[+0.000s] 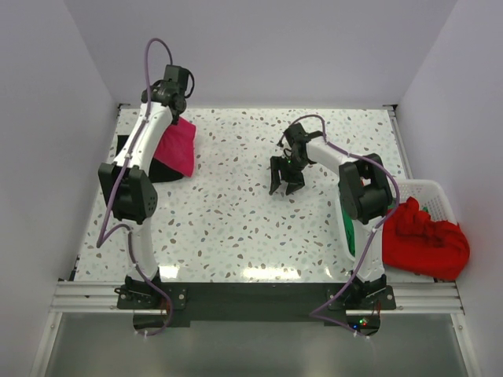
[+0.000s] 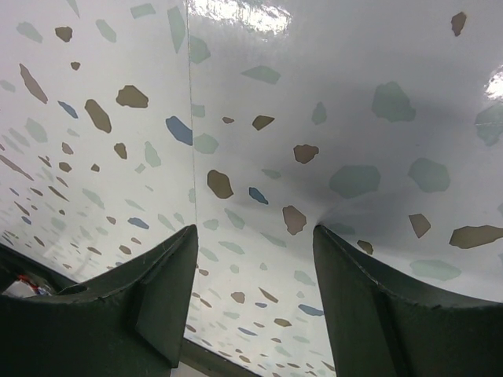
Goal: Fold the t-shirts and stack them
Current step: Neatly place the folded tshirt to the corner
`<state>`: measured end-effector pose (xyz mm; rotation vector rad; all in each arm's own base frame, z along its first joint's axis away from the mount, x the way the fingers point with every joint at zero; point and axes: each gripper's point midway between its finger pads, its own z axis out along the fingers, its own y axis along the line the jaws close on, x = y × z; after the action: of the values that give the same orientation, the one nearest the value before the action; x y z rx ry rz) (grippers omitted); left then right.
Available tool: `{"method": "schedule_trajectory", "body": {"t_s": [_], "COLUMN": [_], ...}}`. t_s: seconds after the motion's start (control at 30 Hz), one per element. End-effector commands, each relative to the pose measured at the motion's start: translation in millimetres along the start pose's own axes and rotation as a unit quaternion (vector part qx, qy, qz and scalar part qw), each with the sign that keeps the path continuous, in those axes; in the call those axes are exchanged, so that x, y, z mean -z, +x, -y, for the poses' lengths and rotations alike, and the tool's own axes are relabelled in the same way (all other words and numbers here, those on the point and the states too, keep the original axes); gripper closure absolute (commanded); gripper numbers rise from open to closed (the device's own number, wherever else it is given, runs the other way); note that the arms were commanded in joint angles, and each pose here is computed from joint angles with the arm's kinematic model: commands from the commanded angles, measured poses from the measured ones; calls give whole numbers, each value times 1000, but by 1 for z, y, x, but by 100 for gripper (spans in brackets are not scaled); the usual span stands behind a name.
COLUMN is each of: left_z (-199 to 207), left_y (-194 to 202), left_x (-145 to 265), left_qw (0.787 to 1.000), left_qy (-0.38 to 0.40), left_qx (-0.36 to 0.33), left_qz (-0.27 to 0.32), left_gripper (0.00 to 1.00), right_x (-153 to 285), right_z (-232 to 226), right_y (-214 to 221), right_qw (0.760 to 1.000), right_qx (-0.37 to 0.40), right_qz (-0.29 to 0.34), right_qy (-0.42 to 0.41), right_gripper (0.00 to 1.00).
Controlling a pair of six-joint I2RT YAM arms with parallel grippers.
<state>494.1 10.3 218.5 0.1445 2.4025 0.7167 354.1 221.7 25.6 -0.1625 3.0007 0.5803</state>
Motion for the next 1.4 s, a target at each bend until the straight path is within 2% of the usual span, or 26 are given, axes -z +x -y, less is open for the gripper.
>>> {"method": "schedule_trajectory", "body": {"t_s": [0.0, 0.53, 1.27, 1.37], "left_z": [-44, -44, -57, -63], "left_y": [-26, 11, 66, 72], "left_x": [30, -26, -109, -120], "left_qw": [997, 999, 995, 994], "left_qy": [-24, -14, 1, -5], "left_qx": [43, 29, 60, 76], "left_qz": [55, 0, -73, -82], "left_gripper": [100, 100, 100, 84], "right_x": [8, 8, 12, 14], "right_z": [1, 2, 5, 4], "right_y": [7, 11, 16, 17], "right_qw": [1000, 1000, 1000, 1000], "right_qx": [9, 14, 18, 19], "right_qz": [-2, -8, -15, -14], "right_qy": [13, 15, 21, 21], "right_gripper": [36, 36, 36, 35]}}
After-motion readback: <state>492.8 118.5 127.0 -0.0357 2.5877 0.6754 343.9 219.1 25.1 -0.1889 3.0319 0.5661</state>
